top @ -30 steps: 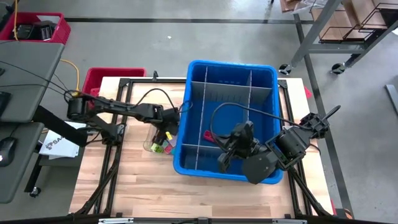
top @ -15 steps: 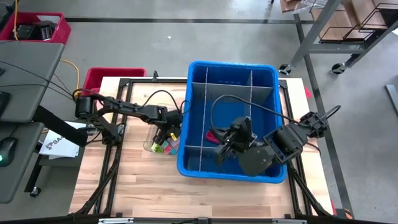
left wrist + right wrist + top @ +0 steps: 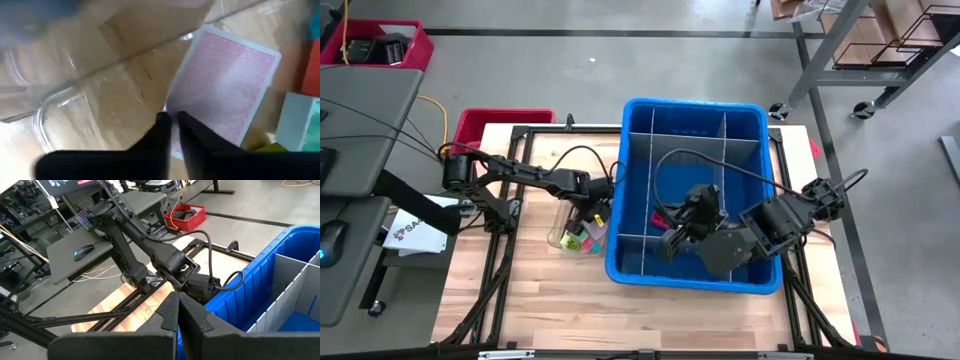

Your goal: Sort blocks

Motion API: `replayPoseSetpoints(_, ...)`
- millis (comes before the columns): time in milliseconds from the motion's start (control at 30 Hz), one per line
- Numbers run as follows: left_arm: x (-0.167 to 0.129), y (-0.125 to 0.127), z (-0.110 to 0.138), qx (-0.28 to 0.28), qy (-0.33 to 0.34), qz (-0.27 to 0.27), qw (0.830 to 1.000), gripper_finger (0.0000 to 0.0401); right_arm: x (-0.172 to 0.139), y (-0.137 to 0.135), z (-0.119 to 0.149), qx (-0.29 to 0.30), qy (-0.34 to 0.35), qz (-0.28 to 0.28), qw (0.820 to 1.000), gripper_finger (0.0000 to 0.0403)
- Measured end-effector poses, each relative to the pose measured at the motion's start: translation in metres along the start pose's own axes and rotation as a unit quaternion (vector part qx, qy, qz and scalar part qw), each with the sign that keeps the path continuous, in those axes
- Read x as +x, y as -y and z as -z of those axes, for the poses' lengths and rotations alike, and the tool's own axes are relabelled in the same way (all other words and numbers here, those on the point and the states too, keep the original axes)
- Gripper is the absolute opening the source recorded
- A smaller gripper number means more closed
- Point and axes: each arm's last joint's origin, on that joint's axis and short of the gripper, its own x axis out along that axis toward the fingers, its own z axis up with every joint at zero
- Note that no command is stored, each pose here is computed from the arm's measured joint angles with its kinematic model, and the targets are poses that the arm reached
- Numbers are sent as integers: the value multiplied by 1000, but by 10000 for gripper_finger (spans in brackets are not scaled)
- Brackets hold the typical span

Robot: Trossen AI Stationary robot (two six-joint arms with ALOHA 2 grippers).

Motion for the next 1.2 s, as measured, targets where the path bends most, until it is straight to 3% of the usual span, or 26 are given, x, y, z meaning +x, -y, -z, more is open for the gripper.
replayPoseSetpoints(267, -14, 1, -2, -41, -25, -19, 999, 2, -1, 0, 1, -23, -5, -1, 1000, 0)
replayPoseSetpoints(600, -83, -3, -12, -54, 37, -75, 995, 0, -2, -1, 2, -55, -7, -5, 998, 0)
replayPoseSetpoints(667, -90, -1, -11, -47, 44, -64, 996, 0, -3, -1, 2, -59, -8, -7, 998, 0)
replayPoseSetpoints(933, -66, -1, -12, -58, -3, -15, 998, 14, -4, -2, 4, -69, -24, -22, 997, 0)
replayPoseSetpoints(1200, -44, -4, -26, -32, 1, -15, 999, 100, -4, -3, 5, -54, -49, -42, 996, 0)
